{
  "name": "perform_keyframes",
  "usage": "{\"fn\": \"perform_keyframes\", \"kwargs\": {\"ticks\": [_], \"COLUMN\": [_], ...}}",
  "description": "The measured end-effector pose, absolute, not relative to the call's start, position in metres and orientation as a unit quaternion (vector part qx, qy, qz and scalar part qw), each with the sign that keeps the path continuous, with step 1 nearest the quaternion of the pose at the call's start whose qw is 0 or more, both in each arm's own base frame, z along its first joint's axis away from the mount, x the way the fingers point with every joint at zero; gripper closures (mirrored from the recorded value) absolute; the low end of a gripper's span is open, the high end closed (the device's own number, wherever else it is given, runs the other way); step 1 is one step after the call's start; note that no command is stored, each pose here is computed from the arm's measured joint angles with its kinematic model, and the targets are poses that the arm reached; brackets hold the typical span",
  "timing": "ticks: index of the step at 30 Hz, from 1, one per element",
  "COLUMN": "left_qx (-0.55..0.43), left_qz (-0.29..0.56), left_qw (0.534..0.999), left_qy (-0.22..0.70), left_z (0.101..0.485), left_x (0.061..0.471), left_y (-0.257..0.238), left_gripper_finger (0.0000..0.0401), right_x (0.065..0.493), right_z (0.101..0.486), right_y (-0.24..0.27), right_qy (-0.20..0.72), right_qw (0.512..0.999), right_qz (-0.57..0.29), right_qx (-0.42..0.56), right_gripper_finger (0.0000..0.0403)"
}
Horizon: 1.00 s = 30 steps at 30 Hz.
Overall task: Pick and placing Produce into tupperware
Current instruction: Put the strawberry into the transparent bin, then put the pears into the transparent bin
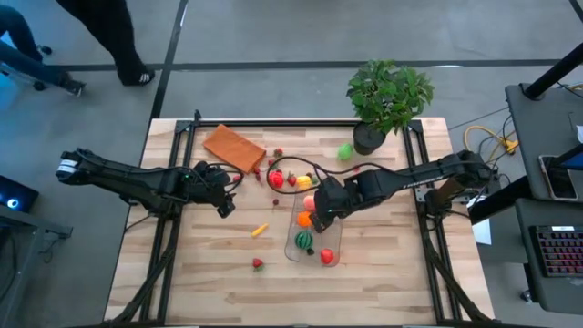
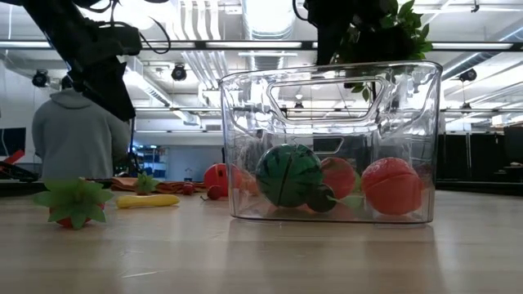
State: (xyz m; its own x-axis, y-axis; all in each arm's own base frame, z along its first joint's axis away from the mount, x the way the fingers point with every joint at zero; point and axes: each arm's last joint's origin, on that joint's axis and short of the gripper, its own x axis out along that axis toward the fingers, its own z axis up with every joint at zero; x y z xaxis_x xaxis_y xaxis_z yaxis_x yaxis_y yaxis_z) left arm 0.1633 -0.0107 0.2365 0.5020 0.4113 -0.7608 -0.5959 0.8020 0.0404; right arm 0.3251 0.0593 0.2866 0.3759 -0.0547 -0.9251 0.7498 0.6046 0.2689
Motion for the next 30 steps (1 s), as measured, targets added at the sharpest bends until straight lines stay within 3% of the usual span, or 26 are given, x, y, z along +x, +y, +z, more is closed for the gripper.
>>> {"fn": "perform_keyframes", "kwargs": {"ticks": [8,15,20,27,30], "left_qx": [-0.102,0.067,0.027,-0.036,-0.065], "left_qz": [0.277,0.176,0.135,0.163,0.130], "left_qw": [0.871,0.908,0.924,0.916,0.910], "left_qy": [0.393,0.374,0.356,0.364,0.387], "left_z": [0.239,0.232,0.223,0.215,0.206], "left_x": [0.167,0.188,0.209,0.238,0.249], "left_y": [-0.011,-0.010,0.009,0.047,0.061], "left_gripper_finger": [0.0128,0.0128,0.0128,0.0128,0.0128], "right_x": [0.309,0.295,0.285,0.246,0.237], "right_z": [0.310,0.339,0.347,0.352,0.353], "right_y": [0.050,0.046,0.046,0.047,0.052], "right_qy": [0.455,0.425,0.417,0.413,0.406], "right_qw": [0.750,0.777,0.774,0.688,0.685], "right_qz": [-0.359,-0.360,-0.368,-0.487,-0.489], "right_qx": [0.317,0.293,0.304,0.345,0.356], "right_gripper_finger": [0.0094,0.0094,0.0102,0.0104,0.0107]}}
